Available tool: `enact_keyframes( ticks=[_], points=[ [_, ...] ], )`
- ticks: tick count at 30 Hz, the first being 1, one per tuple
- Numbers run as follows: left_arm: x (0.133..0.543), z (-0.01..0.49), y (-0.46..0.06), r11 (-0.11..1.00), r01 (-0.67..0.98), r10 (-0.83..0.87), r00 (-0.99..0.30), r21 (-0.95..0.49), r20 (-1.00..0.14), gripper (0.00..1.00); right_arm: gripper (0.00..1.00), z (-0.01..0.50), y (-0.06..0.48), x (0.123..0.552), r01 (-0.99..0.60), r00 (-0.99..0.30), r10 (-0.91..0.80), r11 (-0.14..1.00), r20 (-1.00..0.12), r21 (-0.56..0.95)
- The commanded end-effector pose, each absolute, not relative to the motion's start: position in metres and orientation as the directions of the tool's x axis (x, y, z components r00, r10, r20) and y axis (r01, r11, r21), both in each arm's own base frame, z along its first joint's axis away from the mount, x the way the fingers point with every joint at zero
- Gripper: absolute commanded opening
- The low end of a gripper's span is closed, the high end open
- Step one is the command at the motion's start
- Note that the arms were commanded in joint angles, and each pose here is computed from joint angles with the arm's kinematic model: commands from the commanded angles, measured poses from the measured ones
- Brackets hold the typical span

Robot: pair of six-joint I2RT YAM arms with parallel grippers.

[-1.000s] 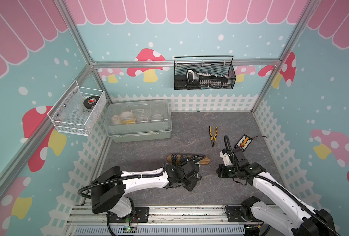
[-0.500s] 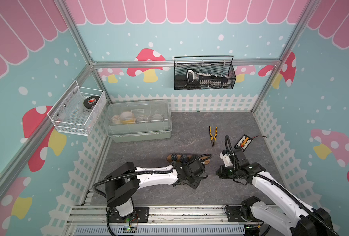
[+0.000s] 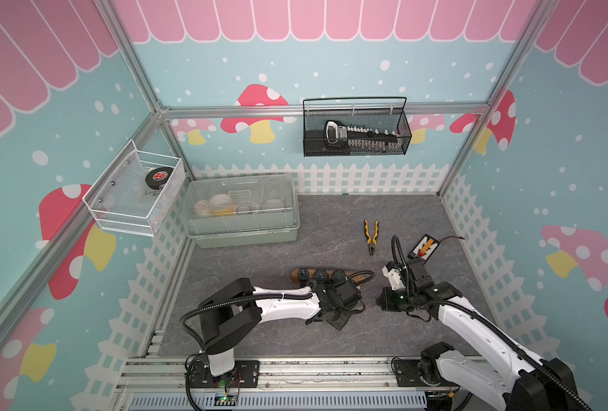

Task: Place watch on stand
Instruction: Pick up the watch at the center of the board.

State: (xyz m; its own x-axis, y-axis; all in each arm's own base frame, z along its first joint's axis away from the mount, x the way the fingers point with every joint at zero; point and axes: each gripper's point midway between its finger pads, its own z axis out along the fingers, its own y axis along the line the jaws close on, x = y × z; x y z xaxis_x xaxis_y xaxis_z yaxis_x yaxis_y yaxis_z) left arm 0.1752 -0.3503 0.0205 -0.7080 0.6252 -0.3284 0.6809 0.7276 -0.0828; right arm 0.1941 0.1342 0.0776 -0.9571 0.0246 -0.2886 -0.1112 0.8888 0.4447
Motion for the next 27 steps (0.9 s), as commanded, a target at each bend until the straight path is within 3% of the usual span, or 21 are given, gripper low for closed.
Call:
enact_keyframes(
  ticks=[1, 4, 13, 27],
  points=[
    [0.172, 0.021, -0.355, 0.710, 0.700, 0.646, -0.693, -0.083, -0.320, 0.12, 0.05, 0.081, 0.136, 0.198, -0.129, -0.954, 0.014, 0.883, -0.299, 0.452],
    [0.171, 0.027, -0.357, 0.709, 0.698, 0.638, -0.696, -0.102, -0.329, 0.00, 0.05, 0.081, 0.136, 0.197, -0.129, -0.955, 0.013, 0.882, -0.297, 0.454],
    [0.169, 0.078, -0.368, 0.679, 0.715, 0.608, -0.675, -0.166, -0.417, 0.00, 0.05, 0.089, 0.138, 0.198, -0.132, -0.950, 0.028, 0.867, -0.310, 0.481],
    [0.176, 0.219, -0.379, 0.565, 0.720, 0.357, -0.653, -0.403, -0.667, 0.00, 0.06, 0.101, 0.145, 0.202, -0.133, -0.948, 0.045, 0.842, -0.315, 0.522]
  ],
)
